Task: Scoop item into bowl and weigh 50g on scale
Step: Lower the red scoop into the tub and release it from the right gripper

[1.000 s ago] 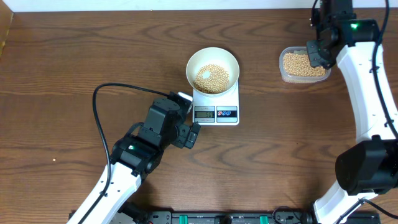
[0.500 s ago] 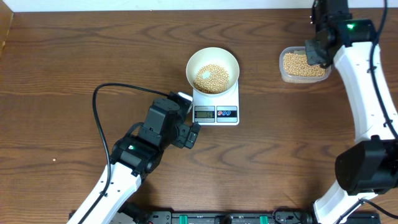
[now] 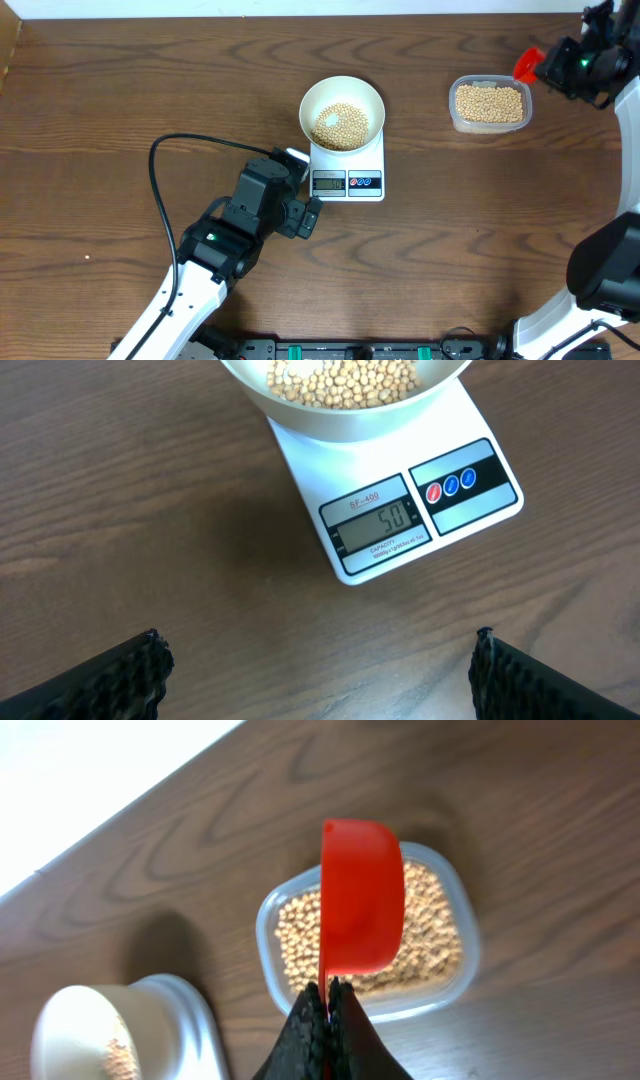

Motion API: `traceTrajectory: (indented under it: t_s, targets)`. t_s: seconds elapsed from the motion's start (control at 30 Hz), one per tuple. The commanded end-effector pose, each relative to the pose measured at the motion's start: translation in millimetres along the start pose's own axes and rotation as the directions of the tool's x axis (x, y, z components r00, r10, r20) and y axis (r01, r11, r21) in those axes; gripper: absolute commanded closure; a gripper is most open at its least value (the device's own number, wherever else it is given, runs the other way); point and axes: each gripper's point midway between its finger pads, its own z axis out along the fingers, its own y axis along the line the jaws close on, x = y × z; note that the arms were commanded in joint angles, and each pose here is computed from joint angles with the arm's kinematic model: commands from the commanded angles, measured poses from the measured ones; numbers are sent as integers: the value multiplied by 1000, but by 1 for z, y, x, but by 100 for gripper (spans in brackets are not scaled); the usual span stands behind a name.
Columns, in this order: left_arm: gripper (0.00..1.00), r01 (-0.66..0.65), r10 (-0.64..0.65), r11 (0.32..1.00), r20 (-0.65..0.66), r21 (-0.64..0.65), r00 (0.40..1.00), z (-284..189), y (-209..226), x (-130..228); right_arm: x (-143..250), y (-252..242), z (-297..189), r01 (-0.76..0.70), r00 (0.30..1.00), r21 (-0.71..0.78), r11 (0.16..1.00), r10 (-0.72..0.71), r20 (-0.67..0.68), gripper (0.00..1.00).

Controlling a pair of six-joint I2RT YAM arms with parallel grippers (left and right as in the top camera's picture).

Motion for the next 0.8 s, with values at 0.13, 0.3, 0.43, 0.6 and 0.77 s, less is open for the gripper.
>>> traceTrajectory:
  t_s: [0.13, 0.3, 0.43, 0.6, 0.77]
  targets:
    - [3, -2, 2, 1000, 7, -8, 1000, -1, 2, -4, 38, 1, 29, -268, 959, -174, 948, 245, -144, 99]
    - [3, -2, 2, 1000, 7, -8, 1000, -1, 2, -4, 53, -13, 37, -309, 943, -151, 939, 282, -177, 99]
    - [3, -2, 2, 1000, 8, -8, 1000, -1, 2, -4, 53, -16, 37, -315, 941, -146, 938, 289, -175, 86]
    - [2, -2, 2, 1000, 7, -8, 1000, -1, 2, -4, 56, -17, 36, -299, 945, -143, 944, 272, -182, 56]
    - [3, -2, 2, 1000, 7, -8, 1000, -1, 2, -4, 64, -26, 37, -309, 937, -86, 947, 288, -197, 50]
